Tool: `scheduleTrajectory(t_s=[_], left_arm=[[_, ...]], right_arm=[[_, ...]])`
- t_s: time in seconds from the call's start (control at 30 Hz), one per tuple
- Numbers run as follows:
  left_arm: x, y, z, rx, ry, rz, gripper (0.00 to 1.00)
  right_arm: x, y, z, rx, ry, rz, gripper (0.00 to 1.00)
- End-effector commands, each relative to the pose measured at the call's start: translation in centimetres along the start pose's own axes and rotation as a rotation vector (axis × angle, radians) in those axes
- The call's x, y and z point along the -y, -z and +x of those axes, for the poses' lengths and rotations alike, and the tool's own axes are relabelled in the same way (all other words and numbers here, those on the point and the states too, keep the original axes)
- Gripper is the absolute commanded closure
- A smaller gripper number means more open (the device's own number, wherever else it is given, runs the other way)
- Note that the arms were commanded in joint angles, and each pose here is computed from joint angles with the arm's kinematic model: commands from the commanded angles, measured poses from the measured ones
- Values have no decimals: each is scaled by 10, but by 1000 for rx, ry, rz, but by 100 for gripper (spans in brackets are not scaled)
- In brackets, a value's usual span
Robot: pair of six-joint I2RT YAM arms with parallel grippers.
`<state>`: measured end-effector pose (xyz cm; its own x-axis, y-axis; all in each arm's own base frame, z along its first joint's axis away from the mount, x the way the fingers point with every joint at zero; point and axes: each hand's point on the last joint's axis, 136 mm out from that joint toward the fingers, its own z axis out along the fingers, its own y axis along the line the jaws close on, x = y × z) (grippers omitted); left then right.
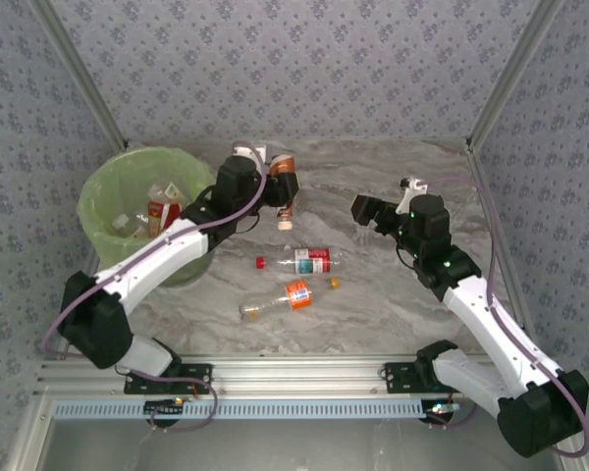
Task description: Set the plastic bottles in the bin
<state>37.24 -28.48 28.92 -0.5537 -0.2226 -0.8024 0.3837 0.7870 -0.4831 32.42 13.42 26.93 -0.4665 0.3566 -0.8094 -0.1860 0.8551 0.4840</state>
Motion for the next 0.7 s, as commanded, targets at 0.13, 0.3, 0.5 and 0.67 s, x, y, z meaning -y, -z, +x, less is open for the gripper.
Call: scheduleTrajectory(t_s=[0.13,0.3,0.5,0.67], left_arm=[[22,60,-47,146,-130,50,49],[10,92,-66,202,-136,-6,49],[-16,139,-93,285,-153,-175,49],[-52,173,-108,323,-146,-368,49]], right_arm=[[-23,-8,0,2,57,-74,1],[-35,-7,-4,33,121,-80,1],[-46,-11,-2,26,171,-84,1],[-50,-17,3,1,191,-81,1]])
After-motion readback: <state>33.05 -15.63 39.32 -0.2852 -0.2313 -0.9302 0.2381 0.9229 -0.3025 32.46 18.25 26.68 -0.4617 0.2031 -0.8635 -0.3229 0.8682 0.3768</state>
